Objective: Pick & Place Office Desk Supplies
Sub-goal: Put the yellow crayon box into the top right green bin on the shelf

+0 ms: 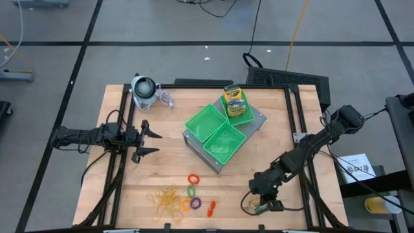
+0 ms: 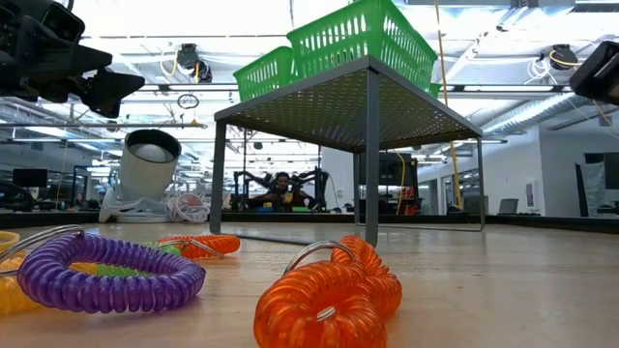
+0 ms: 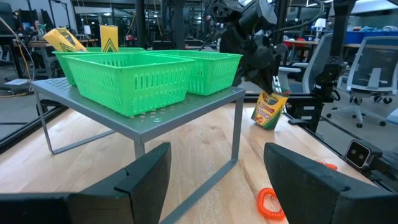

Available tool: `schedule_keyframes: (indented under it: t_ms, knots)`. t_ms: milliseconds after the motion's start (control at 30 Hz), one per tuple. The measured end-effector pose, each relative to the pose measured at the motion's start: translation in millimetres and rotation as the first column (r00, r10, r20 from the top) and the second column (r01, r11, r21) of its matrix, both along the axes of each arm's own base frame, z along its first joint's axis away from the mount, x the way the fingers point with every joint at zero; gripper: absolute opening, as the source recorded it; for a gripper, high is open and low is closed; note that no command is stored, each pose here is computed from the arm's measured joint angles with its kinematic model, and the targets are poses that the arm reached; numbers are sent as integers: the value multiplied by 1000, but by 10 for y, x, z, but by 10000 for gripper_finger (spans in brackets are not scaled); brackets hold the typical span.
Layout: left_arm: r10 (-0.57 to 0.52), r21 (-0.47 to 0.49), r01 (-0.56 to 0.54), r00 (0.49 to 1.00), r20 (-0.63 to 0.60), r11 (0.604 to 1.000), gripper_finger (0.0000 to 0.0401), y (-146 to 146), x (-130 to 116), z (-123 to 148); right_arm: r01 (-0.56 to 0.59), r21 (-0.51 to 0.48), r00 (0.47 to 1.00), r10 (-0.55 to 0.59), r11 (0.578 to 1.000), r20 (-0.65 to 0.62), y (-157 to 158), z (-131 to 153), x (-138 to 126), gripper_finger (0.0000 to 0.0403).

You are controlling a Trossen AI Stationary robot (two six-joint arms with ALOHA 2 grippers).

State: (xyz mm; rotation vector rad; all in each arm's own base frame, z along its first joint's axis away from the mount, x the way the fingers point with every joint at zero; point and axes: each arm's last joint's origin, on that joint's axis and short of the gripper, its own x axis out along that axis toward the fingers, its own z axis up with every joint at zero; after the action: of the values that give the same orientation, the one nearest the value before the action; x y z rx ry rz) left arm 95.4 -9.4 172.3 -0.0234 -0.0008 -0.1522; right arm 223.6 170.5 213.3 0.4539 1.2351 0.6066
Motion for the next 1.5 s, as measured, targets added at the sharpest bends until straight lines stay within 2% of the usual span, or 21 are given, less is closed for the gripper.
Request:
schedule_keyframes:
  t_ms: [833,1233,1500]
  knots:
    - [0,0,0,1000,0,1000,264,0,0,0,-40,-35,998,42,999,45,-38,-47,52,4]
    - [0,0,0,1000,0,1000,264,0,0,0,-22,-59,998,25,998,64,-45,-50,63,87]
    - [0,0,0,1000,0,1000,264,0,0,0,-29,-70,996,35,997,82,-56,-45,64,124]
